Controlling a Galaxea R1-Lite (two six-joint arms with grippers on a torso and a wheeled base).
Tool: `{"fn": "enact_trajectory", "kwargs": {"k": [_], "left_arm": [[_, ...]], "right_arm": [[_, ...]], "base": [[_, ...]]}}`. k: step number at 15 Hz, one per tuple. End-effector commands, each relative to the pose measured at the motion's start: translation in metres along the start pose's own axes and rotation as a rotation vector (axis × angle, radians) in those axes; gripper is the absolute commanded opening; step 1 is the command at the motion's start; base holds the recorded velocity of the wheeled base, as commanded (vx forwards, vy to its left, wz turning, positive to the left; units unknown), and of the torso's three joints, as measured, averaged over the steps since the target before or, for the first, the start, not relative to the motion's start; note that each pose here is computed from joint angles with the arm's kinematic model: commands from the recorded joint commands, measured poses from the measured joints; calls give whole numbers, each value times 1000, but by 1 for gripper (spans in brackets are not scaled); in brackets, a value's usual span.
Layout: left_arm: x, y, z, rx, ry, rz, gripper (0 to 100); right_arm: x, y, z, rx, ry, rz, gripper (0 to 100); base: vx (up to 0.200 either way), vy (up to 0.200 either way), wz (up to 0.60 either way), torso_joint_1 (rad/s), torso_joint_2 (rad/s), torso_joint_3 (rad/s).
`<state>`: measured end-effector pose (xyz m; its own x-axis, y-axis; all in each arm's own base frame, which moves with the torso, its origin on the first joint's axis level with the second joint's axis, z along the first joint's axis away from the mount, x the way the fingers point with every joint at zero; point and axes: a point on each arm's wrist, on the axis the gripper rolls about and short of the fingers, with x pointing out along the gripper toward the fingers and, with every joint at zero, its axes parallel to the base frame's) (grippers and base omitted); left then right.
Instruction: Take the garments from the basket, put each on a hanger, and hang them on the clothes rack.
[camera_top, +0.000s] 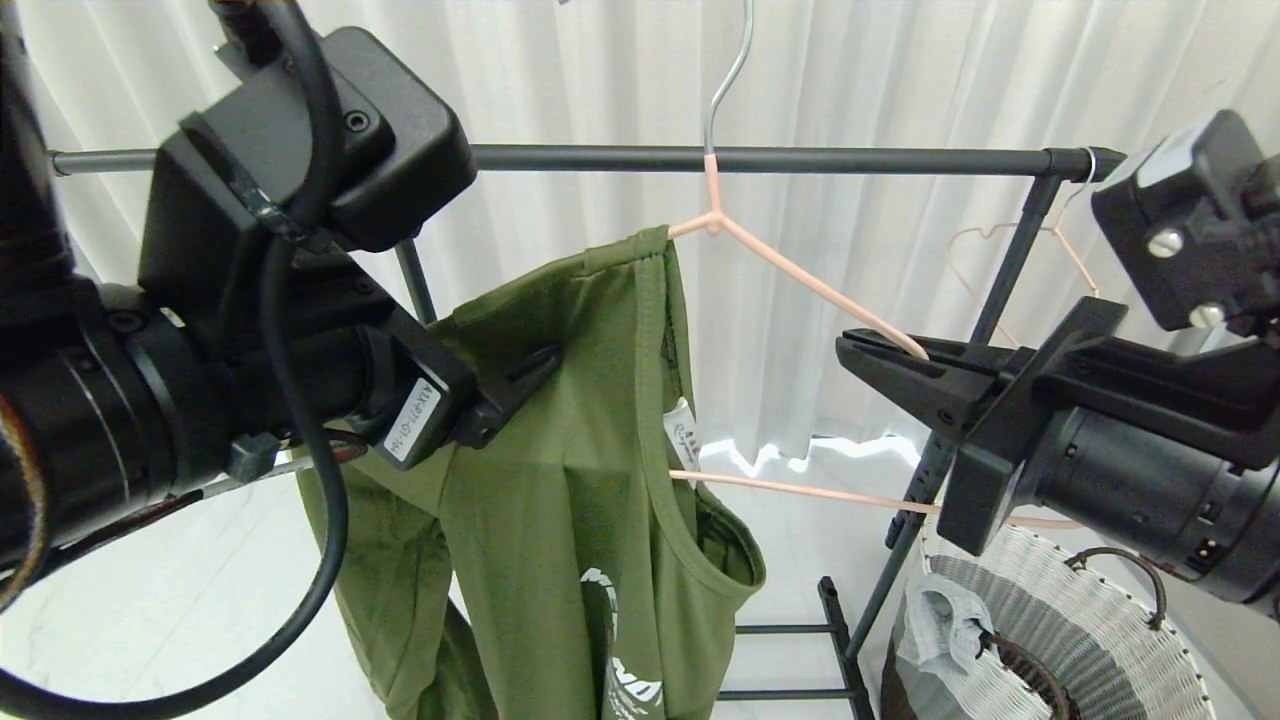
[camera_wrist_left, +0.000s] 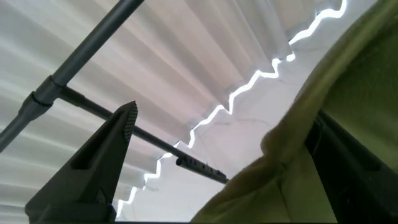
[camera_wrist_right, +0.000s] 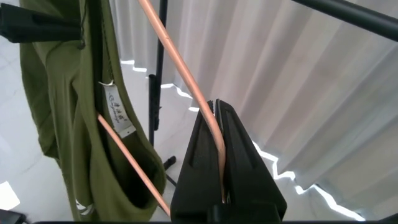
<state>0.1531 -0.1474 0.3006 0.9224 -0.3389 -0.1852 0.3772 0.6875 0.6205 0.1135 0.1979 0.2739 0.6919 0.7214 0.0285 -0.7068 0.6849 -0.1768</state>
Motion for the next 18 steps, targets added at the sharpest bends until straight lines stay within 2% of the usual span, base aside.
{"fn": "enact_trajectory", "kwargs": {"k": [1,12,13,18], "left_arm": [[1,0,0,0,3,0,0],[1,-2,-3,-10,-5,5,0],[1,-3,-4,-11,-9,10,0],[2,-9,-14,-10,-41,54,0]], "right_arm": [[0,2,1,-1,-3,11,0],[-2,4,1,0,-6,18,0],[-2,4,1,0,-6,17,100],[-6,2,4,4,-18,11,100]], "base": [[0,0,0,0,0,0],[0,0,0,0,0,0],[0,0,0,0,0,0],[0,0,0,0,0,0]]}}
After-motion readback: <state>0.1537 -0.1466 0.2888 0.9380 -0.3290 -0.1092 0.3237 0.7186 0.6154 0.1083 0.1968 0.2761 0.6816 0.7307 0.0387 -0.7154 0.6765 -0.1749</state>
